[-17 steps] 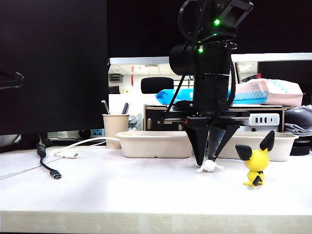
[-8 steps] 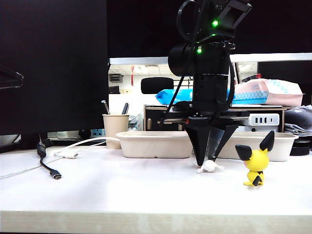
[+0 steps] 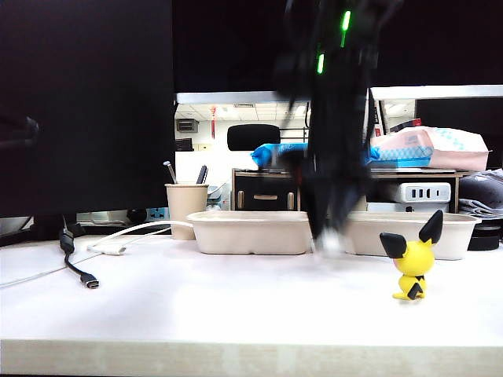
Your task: Put the dolls with similar colors into the same paper box, while dolls with different colors go into separate paper boxes.
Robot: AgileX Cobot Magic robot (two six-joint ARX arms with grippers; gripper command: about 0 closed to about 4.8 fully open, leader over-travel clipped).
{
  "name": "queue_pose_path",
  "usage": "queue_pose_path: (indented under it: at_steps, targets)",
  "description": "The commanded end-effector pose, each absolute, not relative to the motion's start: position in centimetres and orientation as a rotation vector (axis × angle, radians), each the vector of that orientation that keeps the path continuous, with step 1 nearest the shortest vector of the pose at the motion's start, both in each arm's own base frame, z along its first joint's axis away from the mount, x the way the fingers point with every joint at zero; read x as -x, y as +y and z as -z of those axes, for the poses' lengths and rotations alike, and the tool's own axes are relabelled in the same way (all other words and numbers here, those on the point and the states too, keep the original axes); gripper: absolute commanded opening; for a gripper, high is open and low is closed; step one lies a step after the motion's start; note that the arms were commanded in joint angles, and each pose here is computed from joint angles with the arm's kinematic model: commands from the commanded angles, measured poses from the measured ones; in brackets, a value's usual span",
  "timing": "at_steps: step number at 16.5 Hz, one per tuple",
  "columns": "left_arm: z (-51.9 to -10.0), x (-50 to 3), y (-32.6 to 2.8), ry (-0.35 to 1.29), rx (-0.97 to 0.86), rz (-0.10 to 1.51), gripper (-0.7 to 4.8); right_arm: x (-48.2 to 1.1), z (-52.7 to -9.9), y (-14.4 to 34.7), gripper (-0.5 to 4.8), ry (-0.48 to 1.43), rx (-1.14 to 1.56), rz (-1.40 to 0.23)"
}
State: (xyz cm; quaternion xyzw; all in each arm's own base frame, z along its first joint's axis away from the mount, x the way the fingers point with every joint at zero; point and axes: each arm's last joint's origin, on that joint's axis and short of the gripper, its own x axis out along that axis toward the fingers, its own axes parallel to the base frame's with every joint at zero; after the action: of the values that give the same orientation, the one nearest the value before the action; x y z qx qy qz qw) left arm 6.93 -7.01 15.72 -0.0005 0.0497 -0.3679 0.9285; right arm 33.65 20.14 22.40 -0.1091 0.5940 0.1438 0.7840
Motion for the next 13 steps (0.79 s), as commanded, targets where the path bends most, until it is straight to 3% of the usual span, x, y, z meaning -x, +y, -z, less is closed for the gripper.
queue_pose_path:
  at_steps: [1,7,13]
  targets:
    - [-15.4,-7.1,-7.2,0.142,-0.019,0.76,-0.05,-34.5,-26.2,18.2,0.4,1.161,0.258,-0.258]
    - [-15.1,-6.5,-8.0,0.18,-0.045,0.849,-0.05,-36.9,-27.0,12.4,0.41,1.165,0.217,-0.118]
    - [-14.9,-6.4,-8.2,0.203,-0.059,0.869,-0.05,-38.1,-26.6,10.4,0.47,1.15,0.171,-0.088]
